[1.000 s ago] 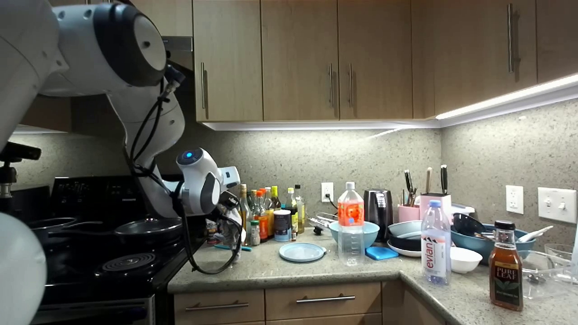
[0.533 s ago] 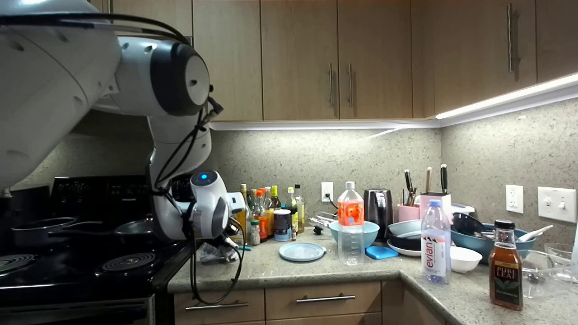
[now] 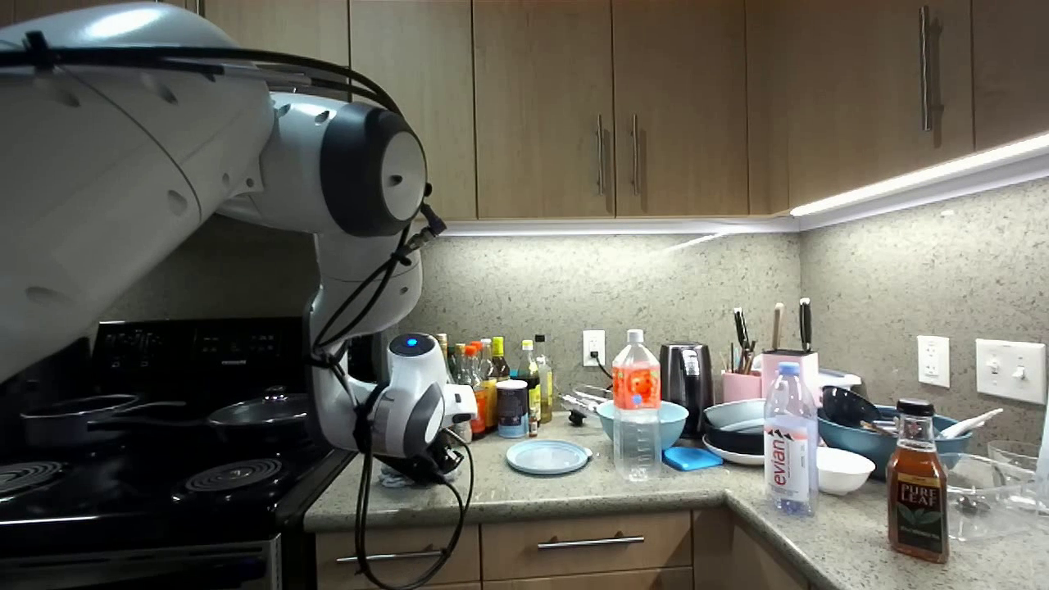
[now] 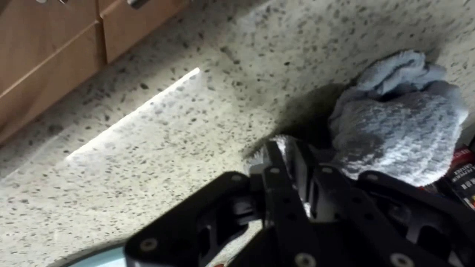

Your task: Pick the rag on the handle of the cabinet door and put it on the counter

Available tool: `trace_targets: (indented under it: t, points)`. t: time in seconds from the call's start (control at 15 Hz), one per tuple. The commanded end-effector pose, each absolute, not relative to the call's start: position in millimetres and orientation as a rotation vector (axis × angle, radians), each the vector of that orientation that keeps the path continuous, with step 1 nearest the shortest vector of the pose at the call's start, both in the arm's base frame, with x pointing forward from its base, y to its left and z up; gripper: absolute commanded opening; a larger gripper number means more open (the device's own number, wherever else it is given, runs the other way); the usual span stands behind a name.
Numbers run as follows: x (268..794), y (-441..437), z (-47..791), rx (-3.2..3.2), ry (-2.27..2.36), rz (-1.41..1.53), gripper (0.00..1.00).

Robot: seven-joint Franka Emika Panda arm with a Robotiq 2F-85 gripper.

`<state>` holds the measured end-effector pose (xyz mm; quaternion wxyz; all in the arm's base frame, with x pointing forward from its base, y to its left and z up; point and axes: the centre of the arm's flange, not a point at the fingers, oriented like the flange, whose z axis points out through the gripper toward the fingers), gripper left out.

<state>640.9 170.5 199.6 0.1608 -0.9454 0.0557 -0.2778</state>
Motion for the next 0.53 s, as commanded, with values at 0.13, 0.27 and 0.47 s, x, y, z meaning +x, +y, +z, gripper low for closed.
trace_targets:
  t: [0.13, 0.27, 0.47]
  points:
    - [641.4, 165.0, 199.5, -2.771, 0.148, -0.788, 0.60]
    - [639.8, 164.3, 199.0, -2.797, 0.143, -0.822, 0.73]
    - [644.2, 161.8, 190.9, -2.766, 0.170, -0.795, 0.67]
